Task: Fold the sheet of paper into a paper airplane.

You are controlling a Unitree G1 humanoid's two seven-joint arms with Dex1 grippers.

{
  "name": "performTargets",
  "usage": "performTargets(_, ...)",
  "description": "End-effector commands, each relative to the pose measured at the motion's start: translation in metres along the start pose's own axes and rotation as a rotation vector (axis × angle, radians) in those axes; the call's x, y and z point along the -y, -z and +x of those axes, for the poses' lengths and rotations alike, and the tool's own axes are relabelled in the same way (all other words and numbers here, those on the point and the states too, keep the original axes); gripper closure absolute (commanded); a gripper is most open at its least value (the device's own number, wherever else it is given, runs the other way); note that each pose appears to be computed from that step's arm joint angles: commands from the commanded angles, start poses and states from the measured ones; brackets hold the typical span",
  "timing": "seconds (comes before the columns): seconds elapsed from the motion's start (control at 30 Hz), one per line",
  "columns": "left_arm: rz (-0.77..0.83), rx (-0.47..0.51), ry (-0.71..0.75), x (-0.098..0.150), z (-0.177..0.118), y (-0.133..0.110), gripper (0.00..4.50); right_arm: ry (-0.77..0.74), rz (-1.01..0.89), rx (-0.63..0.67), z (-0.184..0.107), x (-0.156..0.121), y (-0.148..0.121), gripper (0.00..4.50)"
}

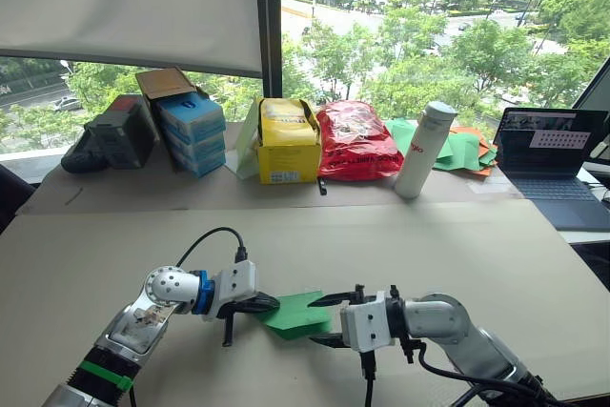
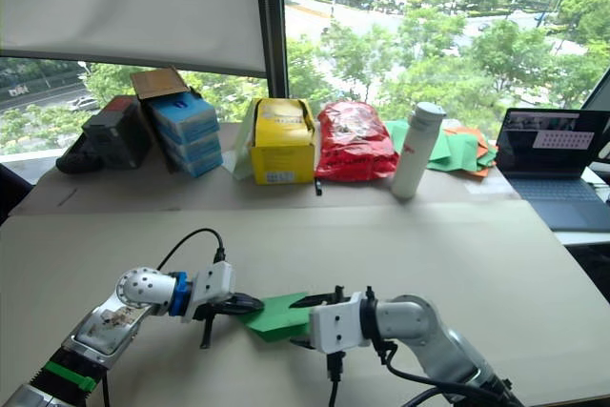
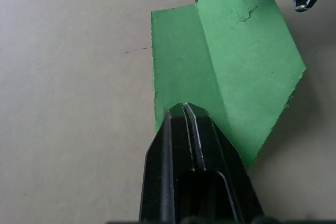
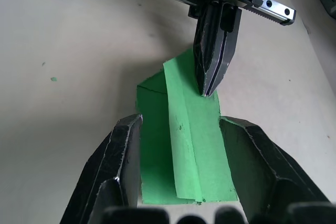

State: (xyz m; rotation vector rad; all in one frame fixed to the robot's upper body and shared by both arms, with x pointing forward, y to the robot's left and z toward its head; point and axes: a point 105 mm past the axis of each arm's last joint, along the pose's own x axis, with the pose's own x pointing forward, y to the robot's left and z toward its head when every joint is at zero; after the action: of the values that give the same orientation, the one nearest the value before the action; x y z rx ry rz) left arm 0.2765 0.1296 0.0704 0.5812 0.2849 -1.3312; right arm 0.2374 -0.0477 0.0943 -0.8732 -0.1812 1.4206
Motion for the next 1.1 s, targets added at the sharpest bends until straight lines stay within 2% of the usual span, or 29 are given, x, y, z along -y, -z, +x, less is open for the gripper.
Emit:
performTargets(0.03,-0.04,-0.11,-0.003,0.005,-0.002,0.025,4.5,0.009,-0.039,0.021,0.001,0.004,-0.004,2.71)
performTargets(0.2,-0.036,-0.112,-0.008,0.005,-0.002,0.025,4.5,0.012,-0.044,0.01,0.001,0.008,0.001,4.44)
performTargets(0.33,-0.02,-0.114,-0.012,0.004,-0.003,0.024,4.5,0.012,-0.013,0.021,0.003,0.012,0.0,4.48)
performTargets(0.47,-0.006,-0.112,-0.014,0.003,-0.003,0.023,4.5,-0.043,0.141,0.038,0.005,0.011,0.0,4.48)
performTargets(0.7,0.01,-0.107,-0.009,0.002,-0.002,0.02,4.5,0.0,0.373,-0.044,0.014,0.033,0.019,4.48)
performTargets(0.9,0.007,-0.102,-0.016,0.003,-0.003,0.02,4.5,0.003,0.406,-0.082,0.02,0.037,0.029,4.48)
performTargets(1.1,0.011,-0.098,-0.057,-0.003,-0.007,0.016,4.5,-0.044,0.41,-0.196,0.027,0.026,0.048,4.48)
